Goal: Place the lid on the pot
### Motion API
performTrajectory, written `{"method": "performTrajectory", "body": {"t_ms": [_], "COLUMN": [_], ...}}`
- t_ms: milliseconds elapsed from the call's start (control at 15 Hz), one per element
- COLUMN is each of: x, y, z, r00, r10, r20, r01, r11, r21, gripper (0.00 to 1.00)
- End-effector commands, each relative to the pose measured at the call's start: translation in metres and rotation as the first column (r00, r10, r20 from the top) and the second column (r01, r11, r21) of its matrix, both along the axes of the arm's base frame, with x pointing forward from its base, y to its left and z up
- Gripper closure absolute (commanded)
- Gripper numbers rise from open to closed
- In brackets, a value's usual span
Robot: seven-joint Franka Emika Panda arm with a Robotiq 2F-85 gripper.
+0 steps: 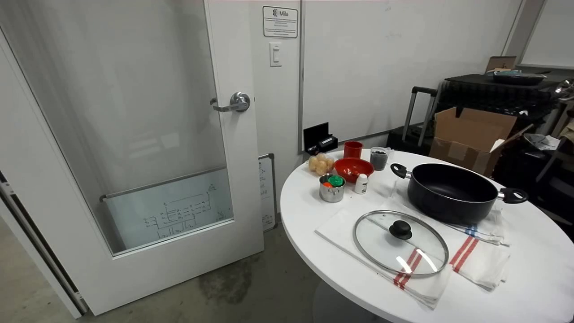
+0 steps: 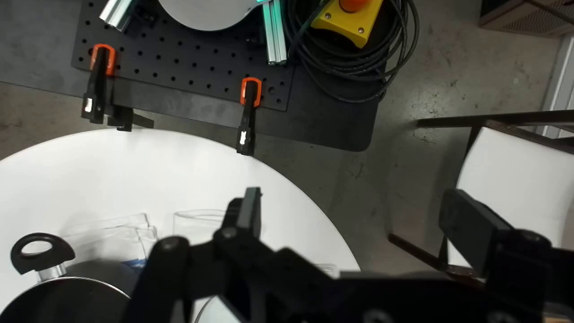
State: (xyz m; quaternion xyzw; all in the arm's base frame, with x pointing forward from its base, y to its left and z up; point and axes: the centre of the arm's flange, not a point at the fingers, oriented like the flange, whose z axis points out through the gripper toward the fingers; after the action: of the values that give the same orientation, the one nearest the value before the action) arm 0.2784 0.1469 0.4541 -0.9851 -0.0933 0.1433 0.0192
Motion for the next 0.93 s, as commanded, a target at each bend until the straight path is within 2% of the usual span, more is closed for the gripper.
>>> {"method": "performTrajectory", "body": {"t_ms": [0, 400, 667, 867], "x": [0.000, 0.003, 0.026, 0.055], "y": [0.000, 0.001, 0.011, 0.027], "z": [0.000, -0.002, -0.021, -0.050], "r00": [1.000, 1.000, 1.000, 0.999], "r10": [0.000, 0.000, 0.012, 0.026], "r20": [0.000, 0.002, 0.021, 0.045], "r01": [0.000, 0.000, -0.011, -0.024], "r11": [1.000, 1.000, 1.000, 0.998], "r21": [0.000, -0.002, -0.029, -0.050], "gripper": [0.00, 0.00, 0.00, 0.00]}}
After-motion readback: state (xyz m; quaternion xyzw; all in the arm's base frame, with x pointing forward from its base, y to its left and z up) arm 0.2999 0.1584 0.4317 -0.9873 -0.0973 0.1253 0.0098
